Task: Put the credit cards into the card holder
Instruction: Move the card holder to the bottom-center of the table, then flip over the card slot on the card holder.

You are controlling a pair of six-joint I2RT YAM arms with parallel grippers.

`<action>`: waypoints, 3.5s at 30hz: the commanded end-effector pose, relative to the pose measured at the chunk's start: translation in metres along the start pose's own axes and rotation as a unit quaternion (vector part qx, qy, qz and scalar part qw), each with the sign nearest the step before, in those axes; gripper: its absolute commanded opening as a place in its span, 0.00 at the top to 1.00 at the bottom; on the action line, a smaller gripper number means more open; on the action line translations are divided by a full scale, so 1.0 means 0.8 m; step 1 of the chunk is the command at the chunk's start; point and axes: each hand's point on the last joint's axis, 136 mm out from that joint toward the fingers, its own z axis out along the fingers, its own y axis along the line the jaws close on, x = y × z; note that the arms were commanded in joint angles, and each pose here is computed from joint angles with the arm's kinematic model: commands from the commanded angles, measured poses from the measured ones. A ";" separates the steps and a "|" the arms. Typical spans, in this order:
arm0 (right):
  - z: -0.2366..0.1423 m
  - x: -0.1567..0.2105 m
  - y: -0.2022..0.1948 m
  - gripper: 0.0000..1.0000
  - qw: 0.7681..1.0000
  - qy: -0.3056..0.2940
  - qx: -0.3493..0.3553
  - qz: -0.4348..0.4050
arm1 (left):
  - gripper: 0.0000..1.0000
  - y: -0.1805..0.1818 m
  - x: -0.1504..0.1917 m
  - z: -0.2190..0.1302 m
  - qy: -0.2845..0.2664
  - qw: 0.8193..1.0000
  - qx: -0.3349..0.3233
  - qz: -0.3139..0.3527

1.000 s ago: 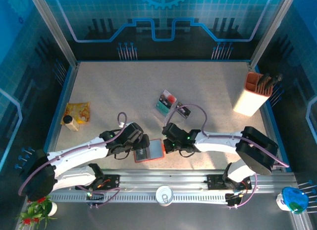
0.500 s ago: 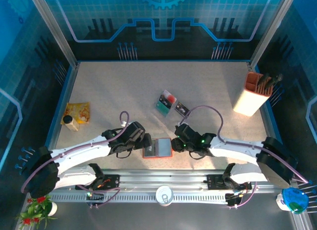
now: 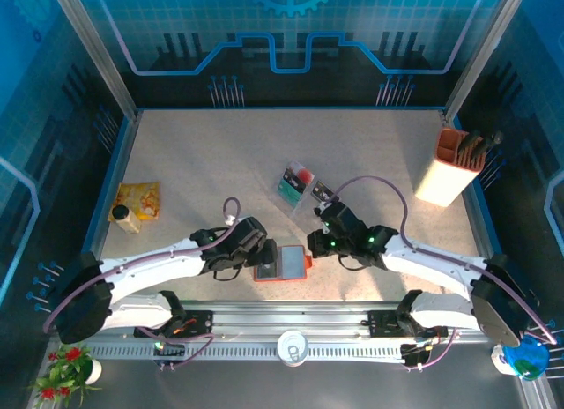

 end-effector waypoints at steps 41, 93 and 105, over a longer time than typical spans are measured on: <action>0.108 0.044 0.020 1.00 0.993 0.113 -0.020 -0.006 | 0.01 0.006 0.029 0.040 0.010 0.996 -0.063 0.055; 0.094 0.026 0.060 0.77 0.991 0.089 -0.089 0.045 | 0.07 0.021 0.037 0.039 0.003 0.998 -0.050 0.047; 0.077 0.018 0.110 0.69 0.989 0.084 -0.118 0.017 | 0.01 0.028 -0.001 -0.026 -0.075 0.997 -0.024 0.007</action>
